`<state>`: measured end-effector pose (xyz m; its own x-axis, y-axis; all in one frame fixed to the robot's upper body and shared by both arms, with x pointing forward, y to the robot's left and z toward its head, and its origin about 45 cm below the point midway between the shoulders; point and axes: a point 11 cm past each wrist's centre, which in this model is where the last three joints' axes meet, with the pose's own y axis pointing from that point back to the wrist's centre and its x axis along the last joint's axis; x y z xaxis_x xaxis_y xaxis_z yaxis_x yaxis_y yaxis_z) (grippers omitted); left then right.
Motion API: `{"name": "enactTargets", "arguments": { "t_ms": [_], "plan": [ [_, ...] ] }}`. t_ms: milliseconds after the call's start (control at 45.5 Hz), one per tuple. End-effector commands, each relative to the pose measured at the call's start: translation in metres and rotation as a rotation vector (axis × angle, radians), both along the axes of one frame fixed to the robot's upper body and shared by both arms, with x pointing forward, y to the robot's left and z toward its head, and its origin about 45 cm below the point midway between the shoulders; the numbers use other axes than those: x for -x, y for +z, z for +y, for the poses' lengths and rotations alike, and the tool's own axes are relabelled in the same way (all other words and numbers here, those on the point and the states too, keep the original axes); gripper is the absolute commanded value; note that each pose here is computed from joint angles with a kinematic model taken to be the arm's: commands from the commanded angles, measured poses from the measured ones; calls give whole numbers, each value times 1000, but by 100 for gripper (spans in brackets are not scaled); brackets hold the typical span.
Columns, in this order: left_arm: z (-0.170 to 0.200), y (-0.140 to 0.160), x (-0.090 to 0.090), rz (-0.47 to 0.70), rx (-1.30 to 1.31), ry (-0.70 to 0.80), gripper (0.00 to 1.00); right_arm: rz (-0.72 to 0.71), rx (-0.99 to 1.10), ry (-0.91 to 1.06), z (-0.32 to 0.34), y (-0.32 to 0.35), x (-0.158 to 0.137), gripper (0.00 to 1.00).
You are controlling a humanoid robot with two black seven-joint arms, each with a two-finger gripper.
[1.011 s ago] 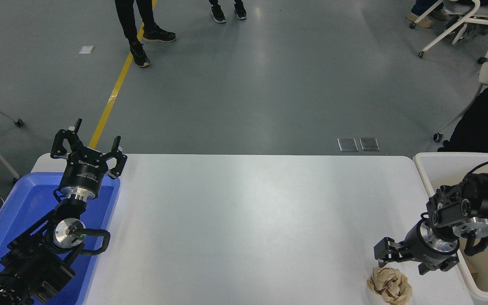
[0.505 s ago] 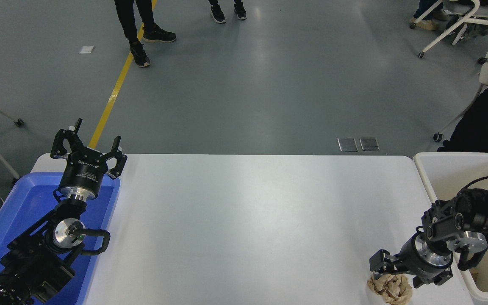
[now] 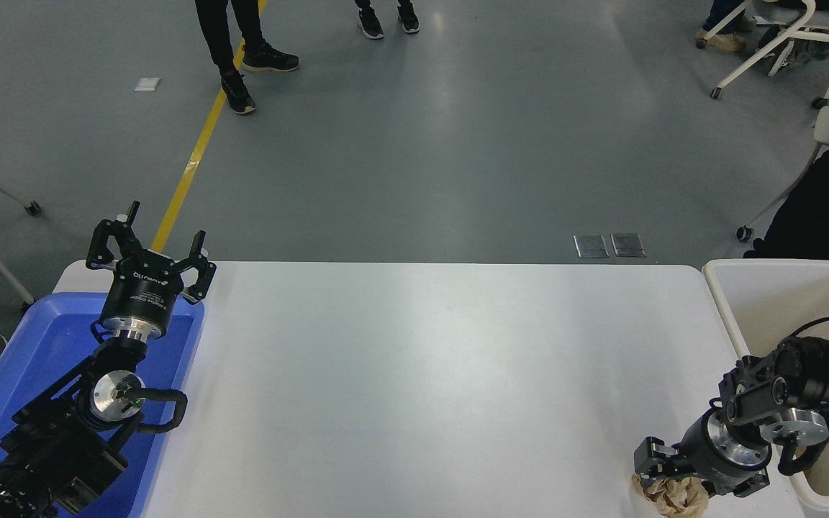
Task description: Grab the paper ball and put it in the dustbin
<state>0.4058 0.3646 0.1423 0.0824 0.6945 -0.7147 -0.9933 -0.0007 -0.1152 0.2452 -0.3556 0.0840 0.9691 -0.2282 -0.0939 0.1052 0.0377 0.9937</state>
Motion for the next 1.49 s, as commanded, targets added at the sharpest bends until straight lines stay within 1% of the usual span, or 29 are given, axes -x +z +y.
{"name": "enactTargets", "arguments": {
  "t_ms": [0, 176, 418, 637, 791, 1165, 1319, 1473],
  "plan": [
    [0, 0, 0, 0, 0, 0, 98, 10, 13, -7, 0, 15, -11, 0],
    [0, 0, 0, -1, 0, -1, 98, -40, 13, -12, -1, 36, -29, 0],
    [0, 0, 0, -1, 0, -1, 98, -115, -10, -19, 4, 83, -57, 0],
    [0, 0, 0, 0, 0, 0, 98, -207, -45, -14, 12, 161, -98, 0],
    [0, 0, 0, 0, 0, 0, 98, -274, -81, -28, 11, 211, -114, 0],
    [0, -1, 0, 2, 0, 1, 98, -398, -164, -32, 14, 302, -127, 0],
    [0, 0, 0, 1, 0, 0, 98, -431, -174, -20, 16, 322, -128, 0],
    [0, 0, 0, 1, 0, 0, 98, -445, -173, -13, 17, 328, -129, 0]
  ]
}}
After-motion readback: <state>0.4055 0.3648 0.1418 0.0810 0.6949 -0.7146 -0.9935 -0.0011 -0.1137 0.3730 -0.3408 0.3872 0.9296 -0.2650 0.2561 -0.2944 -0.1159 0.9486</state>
